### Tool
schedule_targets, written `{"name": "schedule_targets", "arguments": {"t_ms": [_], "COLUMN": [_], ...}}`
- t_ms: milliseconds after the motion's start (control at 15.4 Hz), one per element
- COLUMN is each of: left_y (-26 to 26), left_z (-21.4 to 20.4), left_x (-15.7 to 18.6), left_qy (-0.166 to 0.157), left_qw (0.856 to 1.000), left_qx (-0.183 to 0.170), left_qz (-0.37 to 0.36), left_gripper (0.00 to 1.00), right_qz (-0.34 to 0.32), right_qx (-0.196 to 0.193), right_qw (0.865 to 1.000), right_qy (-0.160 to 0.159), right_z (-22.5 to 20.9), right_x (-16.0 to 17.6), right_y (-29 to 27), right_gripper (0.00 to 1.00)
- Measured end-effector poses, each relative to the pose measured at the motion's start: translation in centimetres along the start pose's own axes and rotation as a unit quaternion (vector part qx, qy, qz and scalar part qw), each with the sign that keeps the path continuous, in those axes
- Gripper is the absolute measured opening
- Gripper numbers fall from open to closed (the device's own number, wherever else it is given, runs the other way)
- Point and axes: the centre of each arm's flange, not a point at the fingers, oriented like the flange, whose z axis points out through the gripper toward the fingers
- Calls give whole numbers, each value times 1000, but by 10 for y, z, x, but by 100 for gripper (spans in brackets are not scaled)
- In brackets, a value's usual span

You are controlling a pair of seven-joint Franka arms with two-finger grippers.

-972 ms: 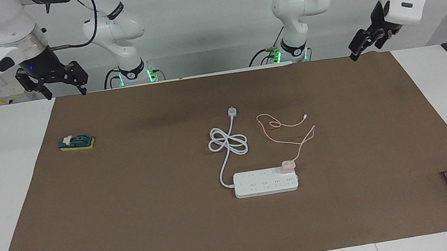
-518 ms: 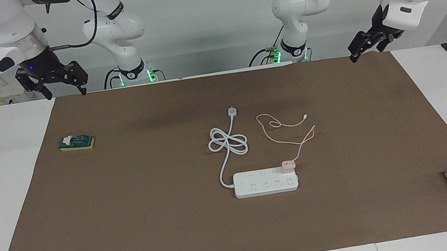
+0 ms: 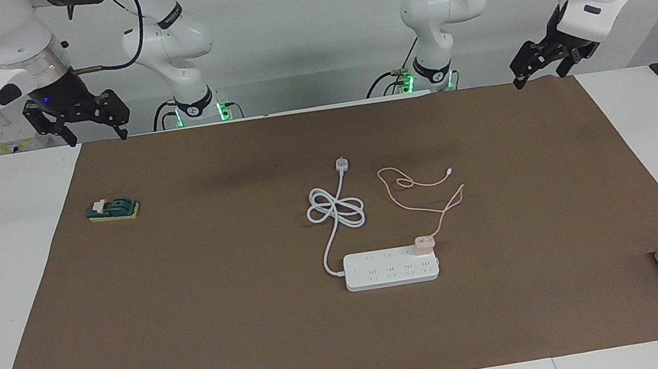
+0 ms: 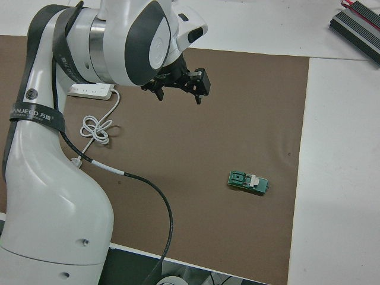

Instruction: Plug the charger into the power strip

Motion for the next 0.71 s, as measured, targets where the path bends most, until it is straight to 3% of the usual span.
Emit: {"name": "schedule_targets", "arguments": {"t_ms": [713], "left_y": [4], "left_z": [39], "left_x": [15], "left_qy": [-14], "left_qw": [1000], "left_qx": [2], "left_qz": [6], "left_gripper": [100], "right_qz": [0], "right_qx": [1], "right_qw": [1000], "right_qy": [0], "right_z": [0], "right_x": [0], "right_y": [0], "right_gripper": [100]}}
